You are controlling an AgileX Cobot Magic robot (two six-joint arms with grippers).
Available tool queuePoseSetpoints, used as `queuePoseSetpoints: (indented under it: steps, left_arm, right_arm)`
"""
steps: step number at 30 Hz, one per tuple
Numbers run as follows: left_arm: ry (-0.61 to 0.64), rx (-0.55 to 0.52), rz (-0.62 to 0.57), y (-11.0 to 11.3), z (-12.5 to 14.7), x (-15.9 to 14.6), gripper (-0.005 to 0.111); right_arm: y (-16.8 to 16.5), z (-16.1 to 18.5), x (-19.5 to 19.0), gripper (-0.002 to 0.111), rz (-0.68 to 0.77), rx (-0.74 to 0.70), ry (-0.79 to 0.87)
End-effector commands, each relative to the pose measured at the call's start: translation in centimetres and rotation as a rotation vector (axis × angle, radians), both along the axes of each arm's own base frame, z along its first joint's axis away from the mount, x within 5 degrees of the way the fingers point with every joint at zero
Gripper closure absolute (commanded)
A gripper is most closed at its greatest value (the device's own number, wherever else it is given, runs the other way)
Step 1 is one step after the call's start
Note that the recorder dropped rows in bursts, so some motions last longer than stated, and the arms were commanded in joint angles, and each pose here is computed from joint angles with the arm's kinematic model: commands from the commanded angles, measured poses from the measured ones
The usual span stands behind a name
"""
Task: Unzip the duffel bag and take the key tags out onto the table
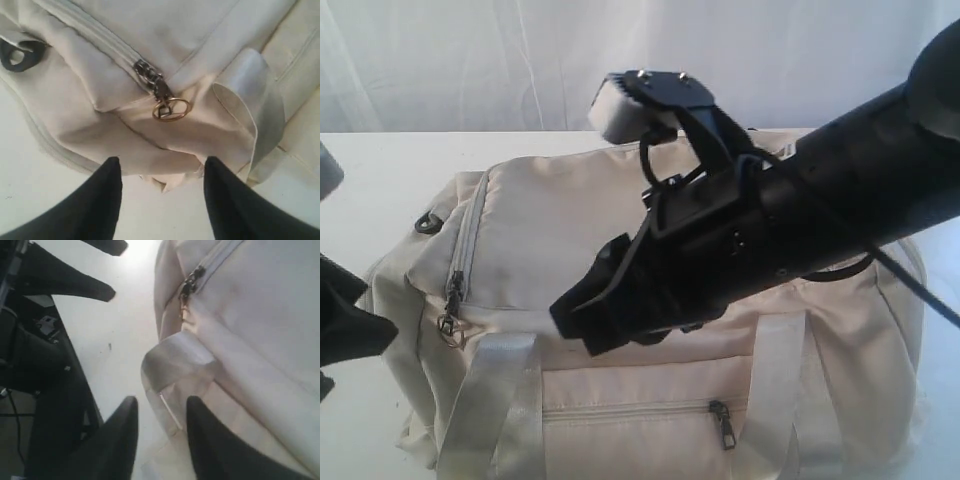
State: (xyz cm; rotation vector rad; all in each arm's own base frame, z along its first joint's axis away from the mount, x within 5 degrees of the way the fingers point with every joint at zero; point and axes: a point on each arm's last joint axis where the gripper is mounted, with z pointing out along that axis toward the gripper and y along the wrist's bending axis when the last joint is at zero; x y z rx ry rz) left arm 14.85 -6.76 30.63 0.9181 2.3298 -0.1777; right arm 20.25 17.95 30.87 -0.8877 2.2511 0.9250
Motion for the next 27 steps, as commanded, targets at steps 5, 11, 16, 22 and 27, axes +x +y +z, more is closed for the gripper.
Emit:
queuePoseSetpoints:
  steps: [5, 11, 16, 22, 27]
  left_arm:
    - [-0.081, -0.093, -0.072, -0.9, -3.5, 0.0, 0.052]
    - [-0.171, -0.107, -0.004, -0.6, -5.0, 0.6, 0.052]
    - [-0.098, -0.145, 0.037, -1.2, -6.2, 1.6, 0.050]
    - [-0.082, -0.230, 0.066, -1.7, -6.2, 1.9, 0.042]
    - [-0.079, -0.236, 0.107, -1.9, -6.9, 3.2, 0.042]
  right_arm:
    - [2.3, -2.3, 0.2, 0.054, 0.052, -0.027, 0.087]
    - [3.7, -4.9, 1.2, 0.054, 0.034, -0.031, 0.200]
    - [4.7, -6.5, 2.1, 0.054, 0.050, 0.004, 0.213]
    - [4.9, -7.2, 2.6, 0.054, 0.033, 0.001, 0.215]
    - [5.0, -7.0, 2.7, 0.054, 0.025, 0.026, 0.210]
